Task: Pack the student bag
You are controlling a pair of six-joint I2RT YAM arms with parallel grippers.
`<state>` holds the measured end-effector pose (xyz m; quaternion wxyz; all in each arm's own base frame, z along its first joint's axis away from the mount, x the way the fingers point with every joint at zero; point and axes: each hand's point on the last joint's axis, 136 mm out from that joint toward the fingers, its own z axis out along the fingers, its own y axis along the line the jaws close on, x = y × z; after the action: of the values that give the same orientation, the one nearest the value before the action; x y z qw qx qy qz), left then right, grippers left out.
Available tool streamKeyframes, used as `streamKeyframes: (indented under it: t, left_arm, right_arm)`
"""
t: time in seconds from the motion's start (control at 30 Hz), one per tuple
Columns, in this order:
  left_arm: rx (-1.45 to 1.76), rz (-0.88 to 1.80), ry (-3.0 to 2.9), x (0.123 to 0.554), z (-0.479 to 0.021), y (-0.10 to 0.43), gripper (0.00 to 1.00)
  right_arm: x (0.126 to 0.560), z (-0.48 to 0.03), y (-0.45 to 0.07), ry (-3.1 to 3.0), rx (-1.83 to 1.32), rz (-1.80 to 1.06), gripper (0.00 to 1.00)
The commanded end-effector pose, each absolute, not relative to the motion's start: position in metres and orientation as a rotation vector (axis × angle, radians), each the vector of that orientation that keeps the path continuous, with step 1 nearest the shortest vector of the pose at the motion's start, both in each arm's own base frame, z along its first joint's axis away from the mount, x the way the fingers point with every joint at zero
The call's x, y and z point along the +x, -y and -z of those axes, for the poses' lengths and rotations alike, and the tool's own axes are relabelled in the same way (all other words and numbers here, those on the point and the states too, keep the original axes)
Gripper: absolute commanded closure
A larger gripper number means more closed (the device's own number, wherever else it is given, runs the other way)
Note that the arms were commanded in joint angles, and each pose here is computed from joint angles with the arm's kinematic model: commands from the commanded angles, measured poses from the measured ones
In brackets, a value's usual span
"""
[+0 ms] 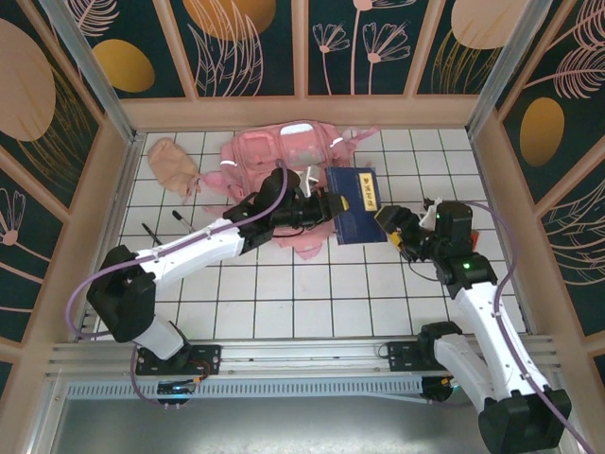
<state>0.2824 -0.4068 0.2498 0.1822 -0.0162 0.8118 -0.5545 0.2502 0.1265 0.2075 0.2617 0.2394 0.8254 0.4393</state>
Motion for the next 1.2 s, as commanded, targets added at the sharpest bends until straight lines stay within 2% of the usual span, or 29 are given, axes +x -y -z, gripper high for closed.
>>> streamKeyframes:
  t: [0.0,0.07,0.17,0.33,0.6,0.67,0.7,0.77,0.8,0.87,0.9,1.0,1.03,1.1,1.13,1.17]
  left_arm:
    - [0.035,1.749,-2.130,0.269,-0.295,0.431,1.00]
    - [-0.012,1.731,-2.056,0.278,-0.307,0.426,1.00]
    - [-0.116,1.673,-1.951,0.293,-0.322,0.411,1.00]
    - [-0.217,1.781,-1.895,0.297,-0.331,0.413,1.00]
    - [-0.412,1.803,-1.863,0.301,-0.324,0.393,1.00]
    - [-0.444,1.837,-1.891,0.298,-0.316,0.394,1.00]
    - [-0.478,1.874,-1.900,0.297,-0.311,0.394,1.00]
    - [-0.501,1.943,-1.890,0.291,-0.311,0.395,1.00]
    - [-0.515,1.925,-1.927,0.289,-0.298,0.392,1.00]
    - [-0.507,1.882,-1.960,0.288,-0.292,0.387,0.95]
    - [-0.494,1.858,-1.966,0.289,-0.290,0.383,0.88]
    - [-0.448,1.741,-1.997,0.298,-0.281,0.362,0.61]
    - [-0.395,1.675,-2.008,0.301,-0.278,0.355,0.56]
    - [-0.214,1.413,-2.051,0.311,-0.267,0.340,0.47]
    - [-0.074,1.202,-2.084,0.316,-0.258,0.332,0.37]
    - [0.064,1.023,-2.106,0.321,-0.248,0.325,0.32]
  right_arm:
    - [0.237,-0.213,-0.130,-2.229,0.834,-1.302,0.18]
    - [0.233,-0.222,-0.131,-2.183,0.858,-1.356,0.18]
    - [0.231,-0.246,-0.132,-2.079,0.822,-1.432,0.11]
    - [0.237,-0.264,-0.145,-2.001,0.836,-1.619,0.10]
    - [0.251,-0.296,-0.153,-1.904,0.809,-1.643,0.11]
    - [0.260,-0.305,-0.157,-1.840,0.765,-1.672,0.21]
    - [0.265,-0.314,-0.159,-1.782,0.721,-1.709,0.36]
    - [0.273,-0.326,-0.159,-1.704,0.691,-1.743,0.75]
    - [0.277,-0.332,-0.158,-1.678,0.676,-1.739,0.86]
    - [0.282,-0.344,-0.157,-1.653,0.632,-1.703,0.97]
    - [0.284,-0.349,-0.157,-1.651,0.610,-1.673,1.00]
    - [0.288,-0.361,-0.151,-1.652,0.566,-1.560,1.00]
    - [0.290,-0.362,-0.147,-1.650,0.564,-1.521,1.00]
    - [0.292,-0.367,-0.139,-1.636,0.562,-1.456,1.00]
    - [0.294,-0.369,-0.134,-1.623,0.565,-1.421,1.00]
    - [0.296,-0.370,-0.129,-1.616,0.574,-1.388,1.00]
